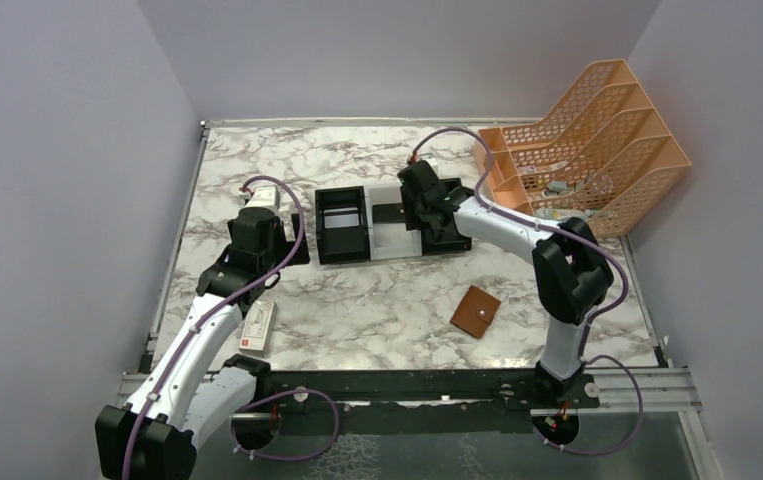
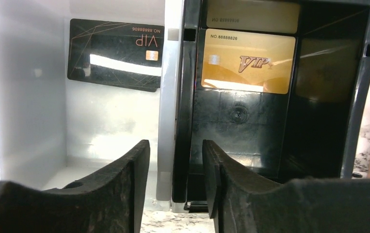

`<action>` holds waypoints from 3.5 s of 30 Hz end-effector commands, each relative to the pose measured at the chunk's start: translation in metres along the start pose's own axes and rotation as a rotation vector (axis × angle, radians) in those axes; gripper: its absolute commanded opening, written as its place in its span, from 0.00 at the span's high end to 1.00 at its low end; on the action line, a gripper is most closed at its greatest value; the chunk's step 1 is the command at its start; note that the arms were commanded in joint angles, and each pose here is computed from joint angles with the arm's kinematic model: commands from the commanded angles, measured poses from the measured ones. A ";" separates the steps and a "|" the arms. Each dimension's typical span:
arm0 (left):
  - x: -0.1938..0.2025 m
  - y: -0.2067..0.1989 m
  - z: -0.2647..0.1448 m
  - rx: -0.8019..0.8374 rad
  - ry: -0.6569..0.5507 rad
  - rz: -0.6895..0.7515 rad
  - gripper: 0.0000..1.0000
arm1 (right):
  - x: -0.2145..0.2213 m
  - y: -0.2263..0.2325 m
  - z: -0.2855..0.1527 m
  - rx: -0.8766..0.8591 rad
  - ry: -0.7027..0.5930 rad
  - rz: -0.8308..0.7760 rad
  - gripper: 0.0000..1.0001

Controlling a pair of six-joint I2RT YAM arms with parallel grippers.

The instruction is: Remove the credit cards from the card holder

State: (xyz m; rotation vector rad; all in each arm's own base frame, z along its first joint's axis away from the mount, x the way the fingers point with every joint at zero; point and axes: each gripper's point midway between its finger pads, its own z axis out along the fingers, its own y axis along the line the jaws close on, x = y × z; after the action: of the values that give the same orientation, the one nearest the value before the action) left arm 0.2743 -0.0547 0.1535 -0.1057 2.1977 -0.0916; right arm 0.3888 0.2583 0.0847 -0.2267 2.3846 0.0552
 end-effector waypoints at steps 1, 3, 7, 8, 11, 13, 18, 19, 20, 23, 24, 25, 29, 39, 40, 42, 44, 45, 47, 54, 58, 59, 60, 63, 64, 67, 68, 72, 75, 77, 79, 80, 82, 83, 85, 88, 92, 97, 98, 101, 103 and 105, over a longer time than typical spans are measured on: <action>-0.009 0.006 -0.005 -0.024 -0.042 -0.004 0.01 | -0.028 0.003 -0.021 -0.044 -0.067 -0.009 0.50; -0.012 0.007 -0.008 -0.028 -0.061 -0.010 0.01 | -0.034 0.004 -0.028 -0.058 -0.088 -0.011 0.44; -0.013 0.007 -0.009 -0.024 -0.072 -0.014 0.01 | -0.054 -0.002 -0.052 -0.065 -0.155 0.007 0.31; -0.013 0.007 -0.009 -0.023 -0.067 -0.013 0.01 | -0.060 -0.005 -0.064 -0.067 -0.183 0.019 0.22; -0.018 -0.002 -0.011 0.021 -0.070 -0.012 0.01 | -0.062 -0.031 -0.089 0.008 -0.252 0.112 0.01; -0.023 -0.012 -0.015 0.079 -0.080 -0.013 0.01 | -0.052 -0.061 -0.105 0.108 -0.306 0.224 0.00; -0.029 -0.033 -0.027 0.216 -0.120 0.009 0.01 | -0.001 -0.085 -0.126 0.083 -0.274 0.261 0.01; -0.030 -0.042 -0.031 0.274 -0.127 0.037 0.01 | 0.015 -0.086 -0.127 0.072 -0.237 0.262 0.01; -0.029 -0.050 -0.034 0.327 -0.127 0.058 0.01 | 0.030 -0.089 -0.127 0.078 -0.203 0.279 0.01; -0.025 -0.054 -0.032 0.349 -0.112 0.042 0.01 | 0.086 -0.106 -0.130 0.166 -0.046 0.385 0.00; -0.023 -0.052 -0.030 0.338 -0.102 0.042 0.01 | 0.104 -0.109 -0.132 0.181 0.007 0.414 0.00; -0.022 -0.050 -0.028 0.323 -0.094 0.045 0.01 | 0.119 -0.107 -0.132 0.167 0.049 0.422 0.00; -0.017 -0.041 -0.019 0.263 -0.067 0.034 0.01 | 0.165 -0.114 -0.134 0.193 0.141 0.485 0.04; -0.013 -0.032 -0.013 0.209 -0.049 0.025 0.01 | 0.203 -0.109 -0.134 0.196 0.234 0.624 0.24; -0.013 -0.031 -0.013 0.205 -0.049 0.025 0.01 | 0.207 -0.109 -0.132 0.205 0.242 0.629 0.25; -0.013 -0.031 -0.013 0.201 -0.050 0.024 0.01 | 0.212 -0.110 -0.129 0.216 0.252 0.633 0.28; -0.014 -0.030 -0.013 0.195 -0.054 0.021 0.01 | 0.216 -0.109 -0.126 0.217 0.262 0.630 0.31; -0.013 -0.029 -0.012 0.193 -0.052 0.021 0.02 | 0.217 -0.108 -0.124 0.212 0.264 0.629 0.33; -0.013 -0.029 -0.012 0.192 -0.051 0.020 0.02 | 0.216 -0.102 -0.120 0.183 0.269 0.612 0.34; -0.010 -0.032 -0.011 0.207 -0.038 0.018 0.04 | 0.202 -0.071 -0.109 -0.014 0.289 0.449 0.40; -0.009 -0.034 -0.010 0.213 -0.029 0.016 0.05 | 0.200 -0.053 -0.105 -0.114 0.315 0.366 0.45; -0.008 -0.034 -0.009 0.214 -0.024 0.017 0.05 | 0.199 -0.047 -0.104 -0.158 0.319 0.337 0.47; -0.008 -0.034 -0.009 0.216 -0.024 0.017 0.06 | 0.196 -0.040 -0.104 -0.206 0.314 0.307 0.49; -0.007 -0.036 -0.009 0.223 -0.018 0.018 0.07 | 0.188 -0.016 -0.107 -0.369 0.306 0.217 0.49; -0.007 -0.036 -0.008 0.224 -0.016 0.017 0.07 | 0.186 -0.011 -0.108 -0.403 0.304 0.200 0.49; -0.004 -0.038 -0.008 0.237 -0.005 0.021 0.08 | 0.178 0.005 -0.110 -0.493 0.292 0.141 0.48; -0.005 -0.039 -0.008 0.242 -0.004 0.020 0.08 | 0.176 0.008 -0.109 -0.503 0.290 0.125 0.48; -0.004 -0.040 -0.007 0.248 0.003 0.022 0.10 | 0.170 0.012 -0.103 -0.452 0.290 0.075 0.47; -0.004 -0.040 -0.007 0.247 0.001 0.022 0.10 | 0.161 0.008 -0.102 -0.355 0.262 0.025 0.42; -0.004 -0.040 -0.008 0.247 -0.001 0.021 0.10 | 0.157 -0.001 -0.103 -0.290 0.253 0.017 0.37; -0.004 -0.040 -0.008 0.244 -0.004 0.019 0.10 | 0.155 -0.010 -0.104 -0.238 0.239 0.012 0.36; -0.004 -0.039 -0.008 0.244 -0.004 0.019 0.10 | 0.155 -0.013 -0.105 -0.219 0.241 0.011 0.37; -0.004 -0.040 -0.007 0.245 0.000 0.021 0.10 | 0.155 -0.012 -0.108 -0.214 0.242 -0.002 0.40; -0.004 -0.040 -0.007 0.244 0.002 0.021 0.10 | 0.156 -0.009 -0.109 -0.223 0.245 -0.011 0.43; -0.003 -0.040 -0.006 0.244 0.005 0.022 0.10 | 0.159 -0.003 -0.110 -0.235 0.255 -0.027 0.47; -0.003 -0.039 -0.006 0.241 0.005 0.023 0.10 | 0.163 0.006 -0.109 -0.236 0.269 -0.048 0.57; -0.004 -0.036 -0.006 0.226 -0.002 0.020 0.11 | 0.166 0.015 -0.106 -0.217 0.286 -0.070 0.58; -0.002 -0.041 -0.005 0.246 0.014 0.022 0.12 | 0.177 0.015 -0.098 -0.148 0.326 -0.080 0.64; -0.001 -0.042 -0.005 0.255 0.018 0.020 0.12 | 0.180 0.010 -0.096 -0.111 0.331 -0.085 0.66; 0.001 -0.056 -0.008 0.333 0.019 0.005 0.12 | 0.191 -0.001 -0.091 -0.039 0.354 -0.084 0.70; 0.006 -0.072 -0.011 0.428 0.046 -0.027 0.14 | 0.198 -0.007 -0.090 -0.013 0.366 -0.081 0.72; 0.014 -0.090 -0.016 0.515 0.106 -0.086 0.18 | 0.202 -0.007 -0.090 -0.024 0.369 -0.074 0.73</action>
State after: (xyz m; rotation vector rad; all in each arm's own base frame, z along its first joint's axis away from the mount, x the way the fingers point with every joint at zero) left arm 0.2697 -0.1079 0.1620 0.0765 2.1830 -0.4372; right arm 0.1929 0.2355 0.0307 -0.4052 2.7024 0.1492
